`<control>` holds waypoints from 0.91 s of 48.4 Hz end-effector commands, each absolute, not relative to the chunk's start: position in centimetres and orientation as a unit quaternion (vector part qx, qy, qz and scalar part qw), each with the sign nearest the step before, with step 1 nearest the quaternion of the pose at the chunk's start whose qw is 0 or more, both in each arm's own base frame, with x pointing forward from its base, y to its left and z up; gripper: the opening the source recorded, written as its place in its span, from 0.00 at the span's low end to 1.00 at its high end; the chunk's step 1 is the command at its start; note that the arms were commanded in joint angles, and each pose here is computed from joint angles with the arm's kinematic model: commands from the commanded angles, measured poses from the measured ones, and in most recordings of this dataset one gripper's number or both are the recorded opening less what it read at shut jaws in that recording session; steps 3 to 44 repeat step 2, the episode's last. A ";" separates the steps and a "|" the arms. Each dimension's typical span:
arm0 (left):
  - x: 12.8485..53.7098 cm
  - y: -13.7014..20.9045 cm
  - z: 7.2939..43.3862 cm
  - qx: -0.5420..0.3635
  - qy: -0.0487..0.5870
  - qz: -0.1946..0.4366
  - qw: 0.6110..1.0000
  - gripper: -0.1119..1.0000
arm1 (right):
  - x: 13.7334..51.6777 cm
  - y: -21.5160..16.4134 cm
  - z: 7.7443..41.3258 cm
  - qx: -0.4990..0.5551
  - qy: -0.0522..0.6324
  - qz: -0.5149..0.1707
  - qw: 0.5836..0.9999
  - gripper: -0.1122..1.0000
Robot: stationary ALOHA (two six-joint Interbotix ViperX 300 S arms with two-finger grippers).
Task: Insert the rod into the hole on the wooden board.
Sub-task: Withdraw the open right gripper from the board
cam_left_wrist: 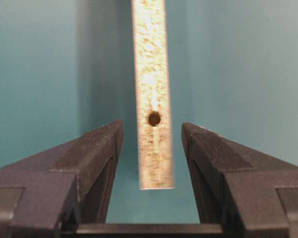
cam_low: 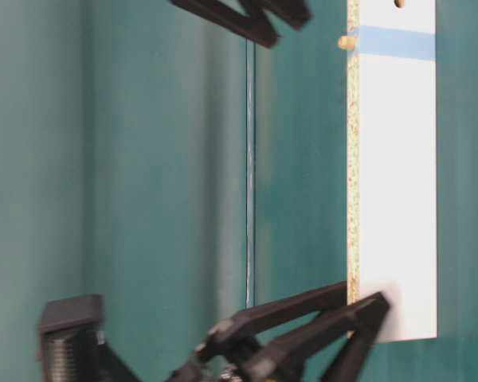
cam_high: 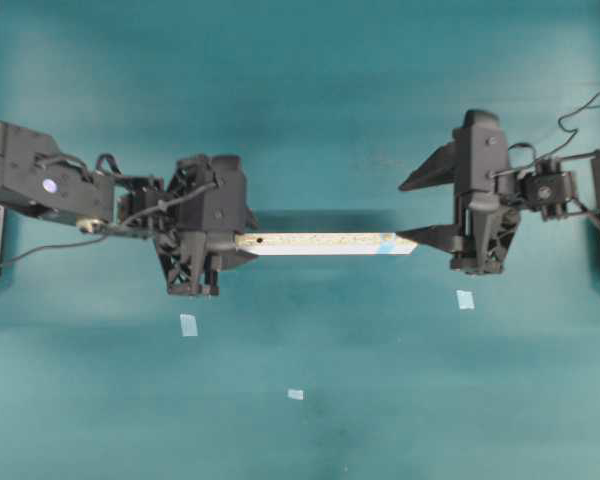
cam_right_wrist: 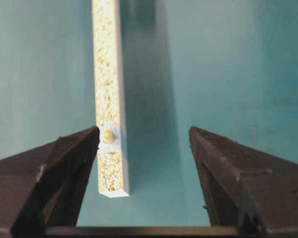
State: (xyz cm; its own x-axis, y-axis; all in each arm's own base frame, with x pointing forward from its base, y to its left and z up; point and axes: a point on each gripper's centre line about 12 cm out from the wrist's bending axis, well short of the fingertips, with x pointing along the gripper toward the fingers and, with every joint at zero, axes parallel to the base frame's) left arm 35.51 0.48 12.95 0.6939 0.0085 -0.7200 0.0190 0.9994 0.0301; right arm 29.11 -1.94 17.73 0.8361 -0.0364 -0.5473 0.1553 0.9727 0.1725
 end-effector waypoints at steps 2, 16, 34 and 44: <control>35.5 1.2 15.6 0.020 0.364 0.004 0.931 0.63 | 29.0 -2.4 20.3 0.099 0.257 -0.058 0.959 0.83; 35.5 1.2 15.6 0.020 0.364 0.004 0.931 0.63 | 29.0 -2.4 20.3 0.099 0.257 -0.058 0.959 0.83; 35.5 1.2 15.6 0.020 0.364 0.004 0.931 0.63 | 29.0 -2.4 20.3 0.099 0.257 -0.058 0.959 0.83; 35.5 1.2 15.6 0.020 0.364 0.004 0.931 0.63 | 29.0 -2.4 20.3 0.099 0.257 -0.058 0.959 0.83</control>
